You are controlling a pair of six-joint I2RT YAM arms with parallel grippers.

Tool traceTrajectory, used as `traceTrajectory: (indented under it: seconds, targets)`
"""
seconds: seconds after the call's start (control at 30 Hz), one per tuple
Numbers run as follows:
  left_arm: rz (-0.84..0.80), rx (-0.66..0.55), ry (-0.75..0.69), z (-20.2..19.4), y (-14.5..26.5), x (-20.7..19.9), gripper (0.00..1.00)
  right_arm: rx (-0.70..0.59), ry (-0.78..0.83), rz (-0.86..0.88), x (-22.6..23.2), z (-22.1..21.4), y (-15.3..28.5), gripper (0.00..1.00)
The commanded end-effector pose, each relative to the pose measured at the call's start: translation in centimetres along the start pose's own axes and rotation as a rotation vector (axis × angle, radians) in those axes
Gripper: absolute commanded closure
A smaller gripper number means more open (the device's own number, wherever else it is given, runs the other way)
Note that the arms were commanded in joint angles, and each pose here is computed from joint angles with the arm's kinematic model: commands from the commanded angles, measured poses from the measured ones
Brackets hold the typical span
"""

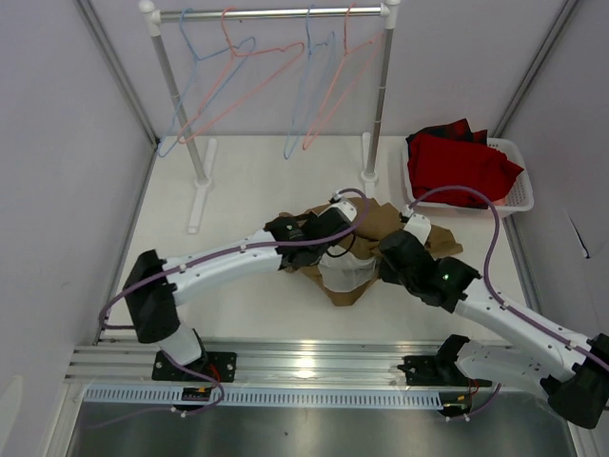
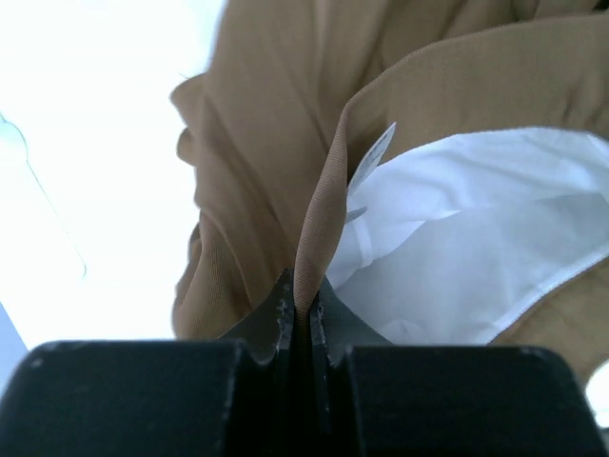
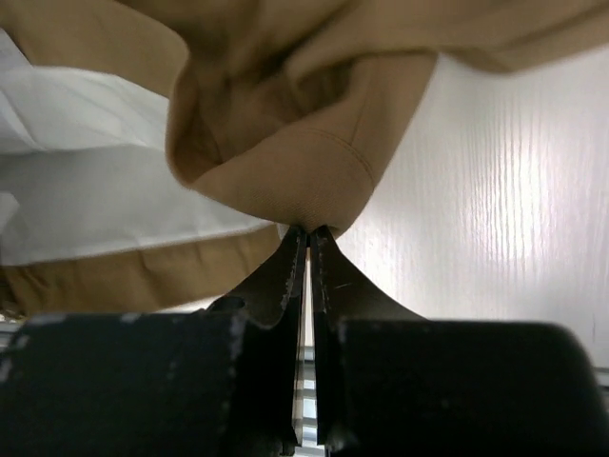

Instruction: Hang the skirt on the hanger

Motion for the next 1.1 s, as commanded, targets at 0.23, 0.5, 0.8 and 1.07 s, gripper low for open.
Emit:
traceTrajectory:
  seconds: [0.23, 0.5, 0.8, 1.07]
  targets:
    - [-0.168, -0.196, 0.301, 3.9, 9.0, 5.4, 1.00, -0.276, 0.117, 0.085, 2.9, 12.2, 9.3, 1.00]
    - [-0.306, -0.287, 0.478, 7.2, 11.4, 10.4, 1.00, -0.414, 0.191, 0.151, 7.1, 20.0, 14.0, 1.00]
    - [-0.437, -0.232, 0.650, 6.2, 6.2, 9.7, 0.99, -0.284, 0.144, 0.166, 5.7, 19.5, 6.7, 1.00]
    - [-0.587, -0.205, 0.836, -0.1, 0.0, 5.9, 0.80, -0.113, 0.078, 0.267, 4.6, 8.5, 0.4, 1.00]
Point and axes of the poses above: each gripper's point midway between its finger pads, its own y axis back along the fingers, its own x axis along the line the jaws close on, z = x × y, the point moved 3 cm from there along y, back along the fingers, and after that the axes turned 15 degrees about y, right-handed, at the moved point
